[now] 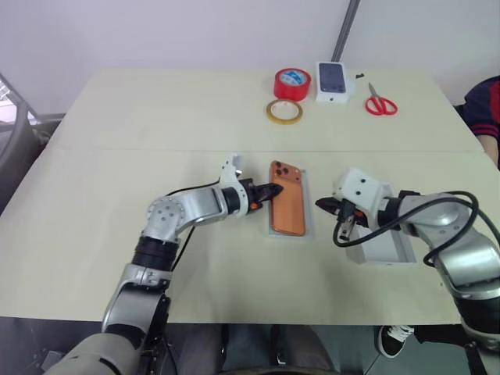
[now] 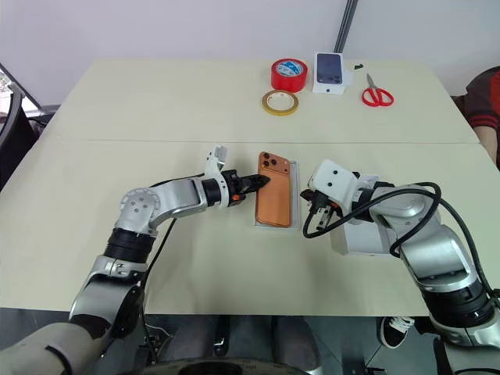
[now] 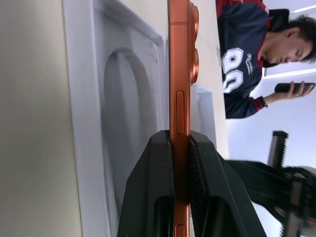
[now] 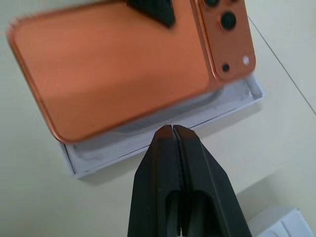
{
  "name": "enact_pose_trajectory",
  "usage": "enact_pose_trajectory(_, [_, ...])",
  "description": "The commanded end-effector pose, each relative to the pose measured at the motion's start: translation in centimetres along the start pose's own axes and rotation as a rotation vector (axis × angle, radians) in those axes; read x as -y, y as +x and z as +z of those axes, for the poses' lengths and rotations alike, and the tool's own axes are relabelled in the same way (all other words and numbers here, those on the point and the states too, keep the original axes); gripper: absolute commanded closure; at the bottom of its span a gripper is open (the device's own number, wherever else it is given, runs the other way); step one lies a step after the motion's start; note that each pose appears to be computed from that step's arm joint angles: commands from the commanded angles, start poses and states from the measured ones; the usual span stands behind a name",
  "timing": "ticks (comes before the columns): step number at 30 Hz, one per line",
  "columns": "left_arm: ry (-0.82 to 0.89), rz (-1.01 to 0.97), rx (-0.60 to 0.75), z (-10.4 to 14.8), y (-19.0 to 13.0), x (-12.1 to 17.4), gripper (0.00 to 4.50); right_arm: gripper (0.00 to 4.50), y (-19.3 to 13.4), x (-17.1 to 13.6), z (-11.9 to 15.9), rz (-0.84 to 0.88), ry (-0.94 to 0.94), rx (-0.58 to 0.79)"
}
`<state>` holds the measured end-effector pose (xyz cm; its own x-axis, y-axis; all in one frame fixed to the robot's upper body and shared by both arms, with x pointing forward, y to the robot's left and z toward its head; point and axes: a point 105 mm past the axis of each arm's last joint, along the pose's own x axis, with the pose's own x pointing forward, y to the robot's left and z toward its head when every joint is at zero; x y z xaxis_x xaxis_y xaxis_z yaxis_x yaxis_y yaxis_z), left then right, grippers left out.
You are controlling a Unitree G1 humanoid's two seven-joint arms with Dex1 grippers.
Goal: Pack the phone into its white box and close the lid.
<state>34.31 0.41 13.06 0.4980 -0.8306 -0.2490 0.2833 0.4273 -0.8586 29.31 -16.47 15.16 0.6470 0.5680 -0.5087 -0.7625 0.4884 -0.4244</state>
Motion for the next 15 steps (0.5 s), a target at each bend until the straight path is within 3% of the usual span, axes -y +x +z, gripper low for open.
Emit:
enact_pose_trajectory(1, [0.036, -0.05, 0.009, 0.5, 0.5, 1.3, 4.42, 4.5, -1.0, 0.5, 0.9, -0.045, -0.038, 0.016])
enact_pose_trajectory(2, [0.036, -0.05, 0.009, 0.5, 0.6, 1.2, 3.54, 4.5, -1.0, 0.5, 0.9, -0.047, -0.037, 0.016])
enact_pose_trajectory(4, [0.037, -0.05, 0.009, 0.5, 0.7, 1.2, 2.82, 4.5, -1.1, 0.6, 0.8, -0.051, -0.038, 0.015])
enact_pose_trajectory(9, [0.052, -0.063, 0.046, 1.4, 0.0, 1.6, 0.2, 4.5, -1.2, 0.9, 0.9, -0.062, -0.044, 0.01])
enact_pose_trajectory(15, [0.214, -0.055, 0.125, 3.7, -4.1, 2.6, 0.2, 4.5, -1.2, 2.1, 0.3, -0.112, -0.065, -0.042])
